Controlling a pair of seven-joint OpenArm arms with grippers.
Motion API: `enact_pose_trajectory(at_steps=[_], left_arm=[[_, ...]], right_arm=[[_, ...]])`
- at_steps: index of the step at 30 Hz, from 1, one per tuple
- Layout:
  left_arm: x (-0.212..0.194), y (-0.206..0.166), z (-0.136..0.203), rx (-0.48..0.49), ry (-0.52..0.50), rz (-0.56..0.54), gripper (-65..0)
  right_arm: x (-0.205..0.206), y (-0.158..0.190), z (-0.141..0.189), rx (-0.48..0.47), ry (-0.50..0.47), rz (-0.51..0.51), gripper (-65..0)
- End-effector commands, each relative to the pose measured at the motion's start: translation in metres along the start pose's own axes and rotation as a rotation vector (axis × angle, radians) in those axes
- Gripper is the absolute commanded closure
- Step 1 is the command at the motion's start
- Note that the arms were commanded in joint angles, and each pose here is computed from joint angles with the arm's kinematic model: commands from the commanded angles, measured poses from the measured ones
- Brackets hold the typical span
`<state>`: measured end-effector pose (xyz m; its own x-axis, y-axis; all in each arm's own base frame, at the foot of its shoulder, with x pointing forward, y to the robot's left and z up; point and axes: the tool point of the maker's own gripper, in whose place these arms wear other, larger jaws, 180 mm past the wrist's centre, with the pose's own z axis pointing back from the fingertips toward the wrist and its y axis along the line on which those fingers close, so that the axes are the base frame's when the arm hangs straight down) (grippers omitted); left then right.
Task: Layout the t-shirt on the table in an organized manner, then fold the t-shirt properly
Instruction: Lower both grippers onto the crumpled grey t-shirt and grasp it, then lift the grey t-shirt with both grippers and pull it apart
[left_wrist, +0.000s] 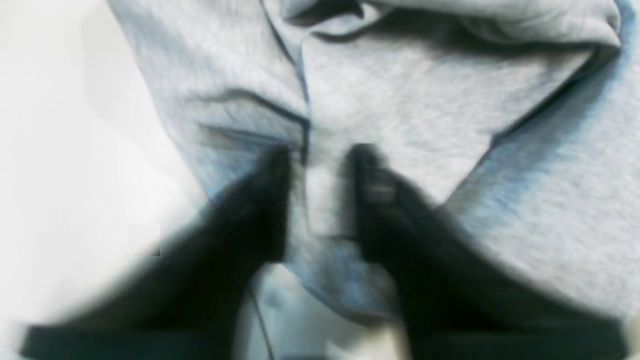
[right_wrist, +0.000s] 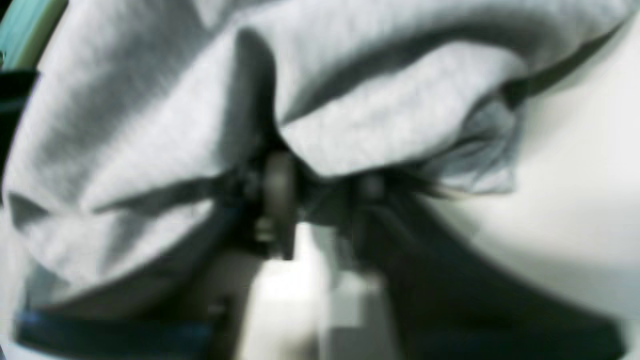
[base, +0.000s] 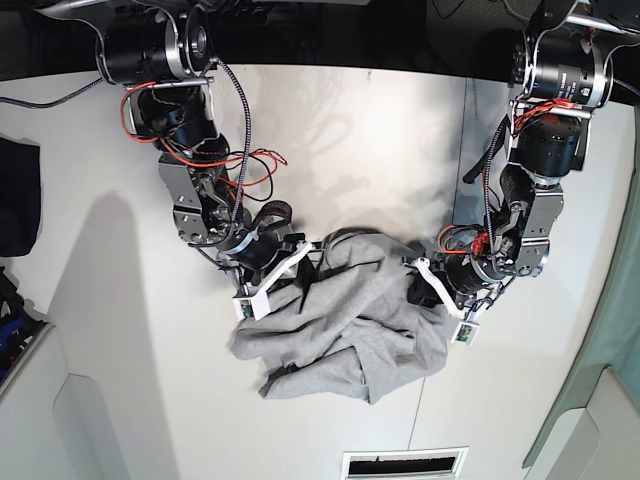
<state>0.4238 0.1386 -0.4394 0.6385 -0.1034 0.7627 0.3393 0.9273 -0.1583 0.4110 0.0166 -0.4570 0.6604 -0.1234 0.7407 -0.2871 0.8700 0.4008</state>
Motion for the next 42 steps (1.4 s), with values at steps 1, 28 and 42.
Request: enact_pose_trajectory(at_steps=[1,28,42], left_arm=[[0.024,-0.001,0.002,-0.020,-0.050,-0.019,-1.6],[0.201,0.020,0.213,0.251,-0.440,-0.403,0.0],[0.236,0.002,0.293,0.255,-0.643,-0.446,0.0]], right_arm=[[0.029,0.005,-0.002,0.013,-0.076,0.024,-4.9],[0.233,0.014,0.239,-0.042,-0.599,0.528,0.0],[0.291,-0.065,0.348,-0.205,-0.839,0.393,0.0]])
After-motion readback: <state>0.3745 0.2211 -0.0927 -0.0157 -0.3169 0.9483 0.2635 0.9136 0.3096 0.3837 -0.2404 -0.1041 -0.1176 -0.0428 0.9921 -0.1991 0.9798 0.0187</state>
